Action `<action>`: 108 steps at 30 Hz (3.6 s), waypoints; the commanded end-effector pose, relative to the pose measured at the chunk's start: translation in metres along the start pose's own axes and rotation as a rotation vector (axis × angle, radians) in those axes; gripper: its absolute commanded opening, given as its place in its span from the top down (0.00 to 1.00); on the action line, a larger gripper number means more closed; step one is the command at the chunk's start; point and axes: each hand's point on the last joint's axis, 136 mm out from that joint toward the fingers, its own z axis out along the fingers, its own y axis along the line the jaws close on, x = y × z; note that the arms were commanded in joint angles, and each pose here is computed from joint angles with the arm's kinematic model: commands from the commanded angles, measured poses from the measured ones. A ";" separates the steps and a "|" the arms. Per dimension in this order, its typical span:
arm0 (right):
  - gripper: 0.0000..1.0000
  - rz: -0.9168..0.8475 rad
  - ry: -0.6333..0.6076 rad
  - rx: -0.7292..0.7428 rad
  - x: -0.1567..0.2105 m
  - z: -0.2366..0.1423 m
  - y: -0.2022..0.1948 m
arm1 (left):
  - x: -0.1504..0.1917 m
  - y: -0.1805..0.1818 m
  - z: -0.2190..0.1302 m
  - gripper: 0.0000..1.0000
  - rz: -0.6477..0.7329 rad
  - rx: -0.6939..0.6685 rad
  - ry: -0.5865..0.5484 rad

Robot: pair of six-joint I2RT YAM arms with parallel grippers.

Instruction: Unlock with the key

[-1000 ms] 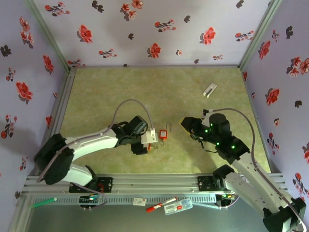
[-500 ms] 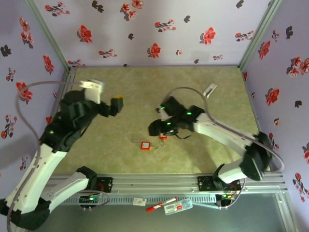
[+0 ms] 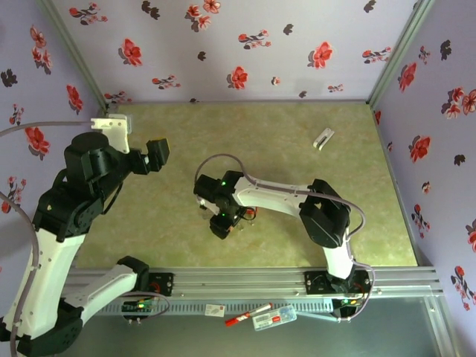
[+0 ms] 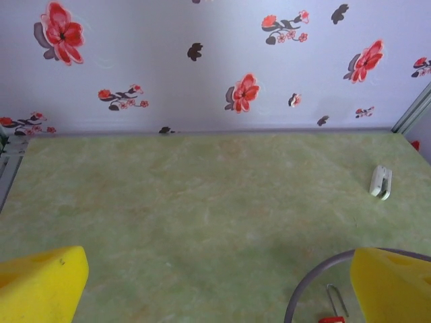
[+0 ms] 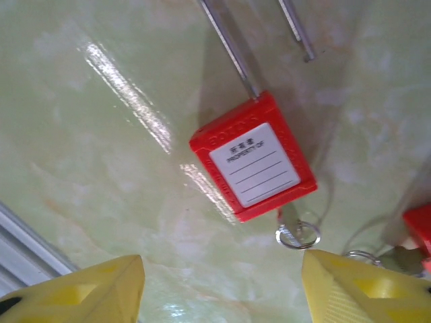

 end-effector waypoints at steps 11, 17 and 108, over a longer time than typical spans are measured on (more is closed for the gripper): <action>0.36 -0.084 0.058 0.030 -0.015 0.021 -0.010 | 0.006 0.011 0.001 0.00 -0.007 -0.052 0.019; 0.39 -0.049 0.064 0.018 -0.023 0.029 -0.014 | 0.007 0.012 0.000 0.00 0.000 -0.058 0.020; 0.52 1.020 -0.101 0.024 -0.052 0.024 -0.068 | 0.019 0.028 -0.024 0.00 -0.005 -0.101 0.013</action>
